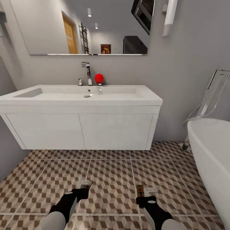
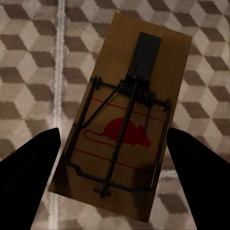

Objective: Take the four mousetraps from the cabinet in the bathroom and place them on the bathroom floor. Make sure all four end up on the same floor surface, and ensure that at least two of them are either under or directly next to the same bathroom sink.

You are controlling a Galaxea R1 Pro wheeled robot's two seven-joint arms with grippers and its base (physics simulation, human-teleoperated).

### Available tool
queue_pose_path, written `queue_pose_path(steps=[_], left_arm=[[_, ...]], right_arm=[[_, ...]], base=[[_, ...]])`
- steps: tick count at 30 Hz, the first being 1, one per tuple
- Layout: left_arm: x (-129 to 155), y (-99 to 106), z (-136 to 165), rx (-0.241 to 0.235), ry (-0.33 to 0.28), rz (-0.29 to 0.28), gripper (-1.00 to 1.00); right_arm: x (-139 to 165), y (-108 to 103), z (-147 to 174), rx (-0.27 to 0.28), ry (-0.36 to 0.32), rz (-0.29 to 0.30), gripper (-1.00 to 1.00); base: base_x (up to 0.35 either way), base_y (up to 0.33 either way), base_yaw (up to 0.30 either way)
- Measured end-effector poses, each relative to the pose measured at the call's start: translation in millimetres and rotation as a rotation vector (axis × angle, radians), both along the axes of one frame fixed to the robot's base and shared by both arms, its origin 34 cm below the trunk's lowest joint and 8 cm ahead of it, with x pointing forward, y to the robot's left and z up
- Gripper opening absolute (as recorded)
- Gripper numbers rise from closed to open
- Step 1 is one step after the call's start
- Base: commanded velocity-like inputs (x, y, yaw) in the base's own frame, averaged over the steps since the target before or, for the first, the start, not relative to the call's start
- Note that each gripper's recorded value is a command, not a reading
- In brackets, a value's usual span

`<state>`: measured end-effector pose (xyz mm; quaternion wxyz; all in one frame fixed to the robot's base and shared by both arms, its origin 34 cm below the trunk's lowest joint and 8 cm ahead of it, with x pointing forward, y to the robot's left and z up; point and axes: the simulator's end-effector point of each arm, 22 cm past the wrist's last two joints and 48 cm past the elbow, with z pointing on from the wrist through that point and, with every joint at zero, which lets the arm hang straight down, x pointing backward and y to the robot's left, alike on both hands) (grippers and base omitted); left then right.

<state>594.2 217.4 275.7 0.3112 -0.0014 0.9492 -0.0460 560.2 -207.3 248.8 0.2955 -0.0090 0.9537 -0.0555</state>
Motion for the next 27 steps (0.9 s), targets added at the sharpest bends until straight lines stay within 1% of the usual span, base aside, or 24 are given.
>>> queue_pose_path(steps=[5, 10, 18, 27], left_arm=[[-3, 3, -9, 0.002, 0.014, 0.005, -1.00], [4, 15, -8, 0.016, 0.001, 0.024, -1.00], [8, 18, -4, 0.019, -0.009, 0.028, -1.00], [0, 18, -22, 0.024, 0.025, 0.031, -1.00]], right_arm=[[-4, 0, -10, 0.000, 0.017, 0.000, -1.00], [-9, 0, -18, -0.003, 0.034, -0.001, -1.00], [-9, 0, -18, -0.002, 0.036, -0.002, -1.00], [-14, -2, -31, -0.006, 0.060, -0.005, -1.00]], base=[[0.000, 0.000, 0.000], [0.000, 0.000, 0.000], [0.000, 0.000, 0.000], [0.000, 0.000, 0.000]])
